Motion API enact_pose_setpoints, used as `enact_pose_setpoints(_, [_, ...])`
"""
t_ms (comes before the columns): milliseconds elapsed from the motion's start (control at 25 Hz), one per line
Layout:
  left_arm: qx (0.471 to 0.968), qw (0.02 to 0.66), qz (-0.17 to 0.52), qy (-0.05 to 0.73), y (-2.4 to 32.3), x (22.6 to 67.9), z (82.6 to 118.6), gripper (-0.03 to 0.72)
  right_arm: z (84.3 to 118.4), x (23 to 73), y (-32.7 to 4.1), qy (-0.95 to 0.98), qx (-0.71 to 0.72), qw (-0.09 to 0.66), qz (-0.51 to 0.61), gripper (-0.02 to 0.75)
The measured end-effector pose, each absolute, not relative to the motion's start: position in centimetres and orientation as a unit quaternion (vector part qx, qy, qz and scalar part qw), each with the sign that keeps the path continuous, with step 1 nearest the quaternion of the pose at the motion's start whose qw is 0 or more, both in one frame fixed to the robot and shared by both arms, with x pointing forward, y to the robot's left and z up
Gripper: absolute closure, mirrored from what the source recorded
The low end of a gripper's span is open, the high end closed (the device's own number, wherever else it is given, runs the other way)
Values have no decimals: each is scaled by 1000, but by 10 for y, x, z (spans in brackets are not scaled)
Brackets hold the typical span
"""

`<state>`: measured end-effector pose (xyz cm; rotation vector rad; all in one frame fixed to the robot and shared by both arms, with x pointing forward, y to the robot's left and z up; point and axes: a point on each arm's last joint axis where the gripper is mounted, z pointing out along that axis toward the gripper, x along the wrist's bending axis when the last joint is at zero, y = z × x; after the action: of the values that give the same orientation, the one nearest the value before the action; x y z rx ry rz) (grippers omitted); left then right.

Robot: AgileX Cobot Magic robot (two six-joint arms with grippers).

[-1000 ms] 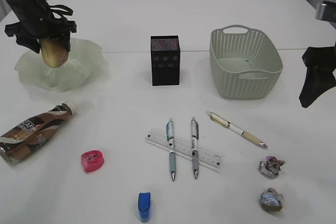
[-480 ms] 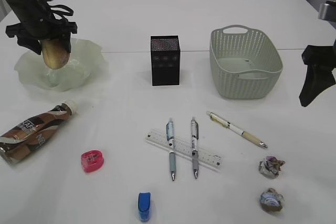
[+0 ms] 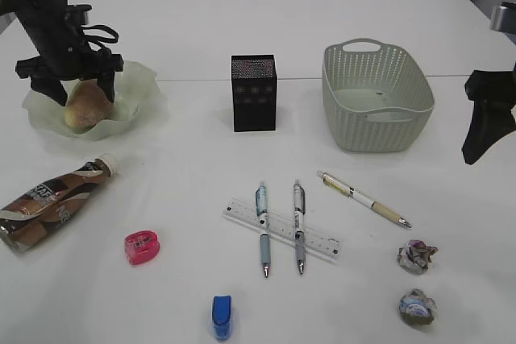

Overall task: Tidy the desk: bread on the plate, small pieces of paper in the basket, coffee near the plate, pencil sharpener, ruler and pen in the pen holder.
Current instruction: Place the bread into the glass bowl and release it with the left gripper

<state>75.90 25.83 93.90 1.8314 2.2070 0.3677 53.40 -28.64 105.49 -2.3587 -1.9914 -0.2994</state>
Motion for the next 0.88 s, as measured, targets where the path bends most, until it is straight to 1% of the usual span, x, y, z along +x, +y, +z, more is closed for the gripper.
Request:
enact_pose_setpoints(160, [626,134,134,757,259,762,952,52,1055,534,-288,-645,-759,12,-89,153])
enact_pose_setpoints(280, [623,143,140,756,259,764,969,65,1055,534,-289,-646,-759,9,-89,154])
enact_pose_setpoints(440, [623,124,123,762,259,759,982,105,1055,538,-289,-644,-758,-8,-105,154])
enact_pose_setpoints(560, [626,129,113,760,257,754,994,119,1055,538,-289,-643,-758,-8,-106,154])
enact_pose_setpoints(720, [640,171,94,743,250,747,1023,123,1055,539,-289,-643,-758,-8,-106,154])
enact_pose_setpoints(880, [650,210,95,724,242,735,1058,125,1055,538,-289,-644,-758,-7,-105,154])
